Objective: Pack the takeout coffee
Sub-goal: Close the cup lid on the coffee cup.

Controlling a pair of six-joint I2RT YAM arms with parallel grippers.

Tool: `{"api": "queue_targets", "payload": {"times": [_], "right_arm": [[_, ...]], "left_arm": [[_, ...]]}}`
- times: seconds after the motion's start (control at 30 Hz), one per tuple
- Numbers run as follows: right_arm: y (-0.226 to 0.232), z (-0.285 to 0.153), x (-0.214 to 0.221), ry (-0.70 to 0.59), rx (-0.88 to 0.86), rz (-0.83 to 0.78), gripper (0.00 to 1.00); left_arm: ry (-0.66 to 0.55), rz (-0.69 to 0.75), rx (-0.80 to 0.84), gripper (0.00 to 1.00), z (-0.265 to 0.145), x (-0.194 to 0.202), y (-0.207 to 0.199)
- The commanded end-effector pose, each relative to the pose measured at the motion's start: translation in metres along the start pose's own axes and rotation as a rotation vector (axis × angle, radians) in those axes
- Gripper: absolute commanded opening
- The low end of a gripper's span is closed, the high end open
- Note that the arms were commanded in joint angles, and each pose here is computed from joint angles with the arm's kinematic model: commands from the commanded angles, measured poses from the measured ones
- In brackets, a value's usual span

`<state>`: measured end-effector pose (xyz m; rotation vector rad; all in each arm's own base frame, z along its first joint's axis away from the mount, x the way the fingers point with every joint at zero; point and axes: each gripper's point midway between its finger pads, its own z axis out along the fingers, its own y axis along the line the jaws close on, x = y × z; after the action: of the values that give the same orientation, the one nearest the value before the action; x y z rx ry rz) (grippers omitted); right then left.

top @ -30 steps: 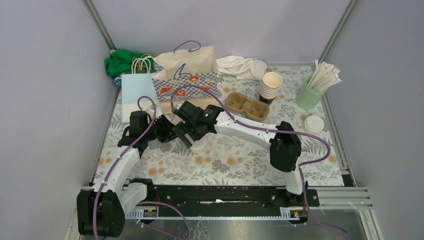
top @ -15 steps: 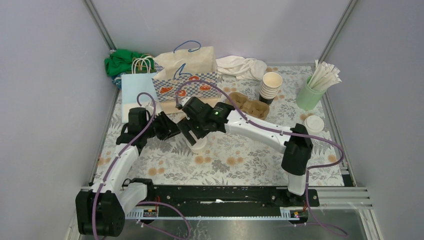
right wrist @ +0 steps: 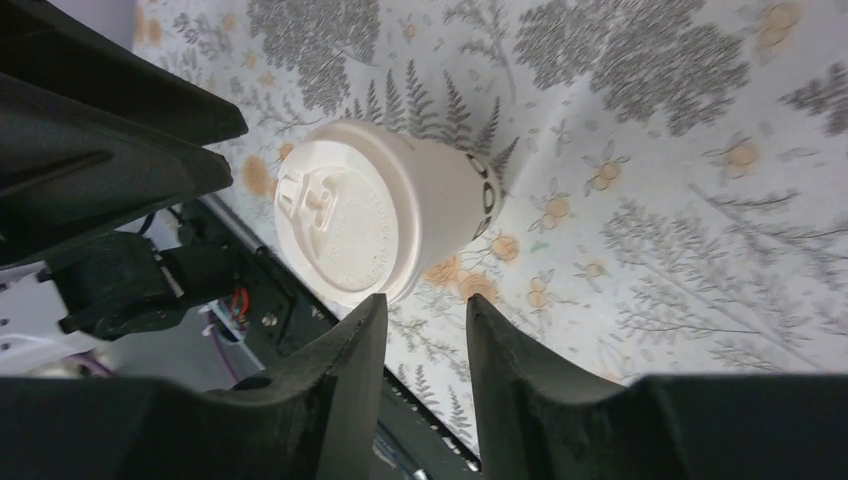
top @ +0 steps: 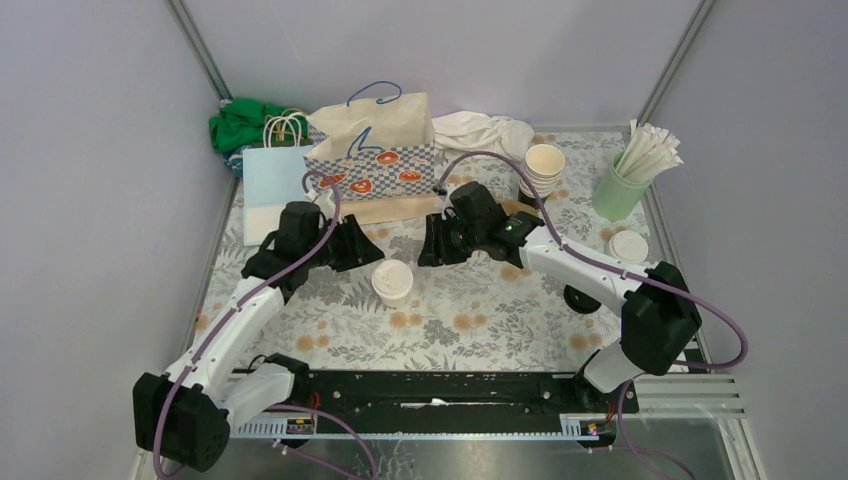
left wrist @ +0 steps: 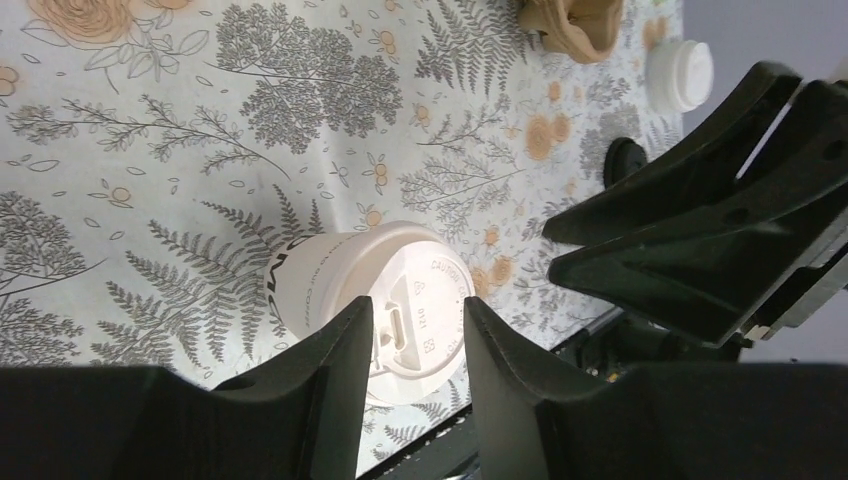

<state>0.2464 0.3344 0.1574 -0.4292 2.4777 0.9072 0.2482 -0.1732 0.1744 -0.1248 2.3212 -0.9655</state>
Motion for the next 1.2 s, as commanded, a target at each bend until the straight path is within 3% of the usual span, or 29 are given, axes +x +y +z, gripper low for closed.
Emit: {"api": "queue_targets", "payload": {"times": [0.0,0.27,1.17], "right_arm": [[0.035,0.004,-0.007,-0.033,-0.207,0.103,0.4],[0.043,0.021,-0.003,-0.007,-0.286,0.161,0.37],[0.018,0.04,0.023,0.067,-0.215,0.195,0.31]], "left_arm": [[-0.065,0.084,-0.117,0.42,-0.002,-0.014,0.006],[-0.035,0.105,-0.162,0.42,0.002,-0.008,0.008],[0.06,0.083,-0.13,0.37,0.013,0.01,0.01]]}}
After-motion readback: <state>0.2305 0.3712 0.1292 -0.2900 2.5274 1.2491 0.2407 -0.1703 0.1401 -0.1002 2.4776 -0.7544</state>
